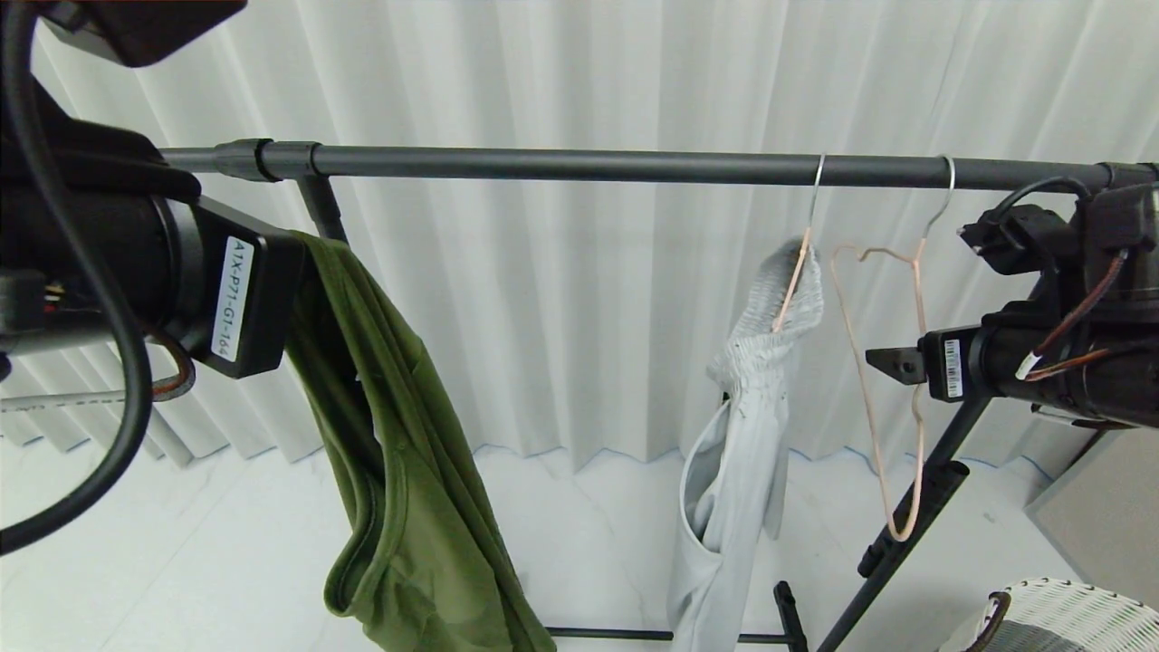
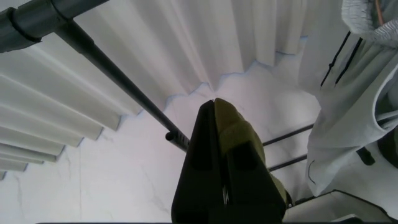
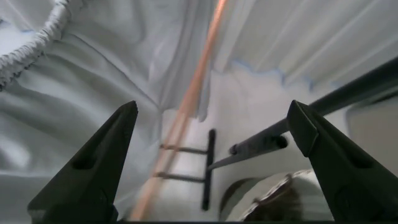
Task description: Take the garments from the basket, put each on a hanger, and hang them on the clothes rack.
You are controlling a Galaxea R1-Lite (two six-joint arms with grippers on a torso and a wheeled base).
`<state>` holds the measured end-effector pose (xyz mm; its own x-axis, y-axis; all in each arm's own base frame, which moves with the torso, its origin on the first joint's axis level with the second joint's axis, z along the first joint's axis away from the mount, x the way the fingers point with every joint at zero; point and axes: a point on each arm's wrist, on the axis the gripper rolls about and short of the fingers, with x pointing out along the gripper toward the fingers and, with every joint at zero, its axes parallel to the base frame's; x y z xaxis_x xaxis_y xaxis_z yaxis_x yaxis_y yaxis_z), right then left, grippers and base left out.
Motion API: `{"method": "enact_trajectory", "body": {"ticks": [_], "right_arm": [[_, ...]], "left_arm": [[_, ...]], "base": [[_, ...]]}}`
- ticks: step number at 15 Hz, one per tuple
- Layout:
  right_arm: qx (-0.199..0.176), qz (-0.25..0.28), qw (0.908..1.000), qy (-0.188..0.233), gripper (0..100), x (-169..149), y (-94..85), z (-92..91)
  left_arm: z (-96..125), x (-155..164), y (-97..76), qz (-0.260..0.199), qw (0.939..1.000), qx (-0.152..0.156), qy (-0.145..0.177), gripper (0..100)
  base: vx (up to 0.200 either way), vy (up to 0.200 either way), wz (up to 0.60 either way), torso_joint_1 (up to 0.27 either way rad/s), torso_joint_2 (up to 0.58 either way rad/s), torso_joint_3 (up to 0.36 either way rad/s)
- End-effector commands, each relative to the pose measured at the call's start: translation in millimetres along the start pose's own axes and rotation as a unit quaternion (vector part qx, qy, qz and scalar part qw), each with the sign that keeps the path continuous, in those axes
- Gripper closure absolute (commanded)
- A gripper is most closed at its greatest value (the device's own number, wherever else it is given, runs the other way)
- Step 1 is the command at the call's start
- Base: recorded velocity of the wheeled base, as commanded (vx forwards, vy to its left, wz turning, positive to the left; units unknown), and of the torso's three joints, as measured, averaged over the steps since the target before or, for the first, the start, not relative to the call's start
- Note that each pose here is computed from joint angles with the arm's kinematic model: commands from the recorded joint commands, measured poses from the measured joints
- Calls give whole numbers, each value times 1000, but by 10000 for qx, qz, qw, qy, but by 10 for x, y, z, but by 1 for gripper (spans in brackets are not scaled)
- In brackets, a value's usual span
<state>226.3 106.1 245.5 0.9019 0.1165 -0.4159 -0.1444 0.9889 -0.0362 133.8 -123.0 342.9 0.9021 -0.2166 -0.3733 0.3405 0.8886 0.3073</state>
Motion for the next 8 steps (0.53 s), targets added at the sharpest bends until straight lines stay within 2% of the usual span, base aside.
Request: {"method": "enact_trajectory", "body": {"ticks": [1,4,8], "right_arm": [[151,-24,9997,173,0,84,20,-42],[484,-147,9978,424,0,247,17,-113],[541,-322,9962,593,0,392,-50,-158]], "left_arm": [[2,-1,1,3,10000,-3,-4,100],[2,-8,2,-3,10000,-4,-13,100],[2,-8,2,-3,10000,-4,-13,100]], "base": [[0,0,0,0,0,0],[0,0,0,0,0,0],[0,0,0,0,0,0]]}}
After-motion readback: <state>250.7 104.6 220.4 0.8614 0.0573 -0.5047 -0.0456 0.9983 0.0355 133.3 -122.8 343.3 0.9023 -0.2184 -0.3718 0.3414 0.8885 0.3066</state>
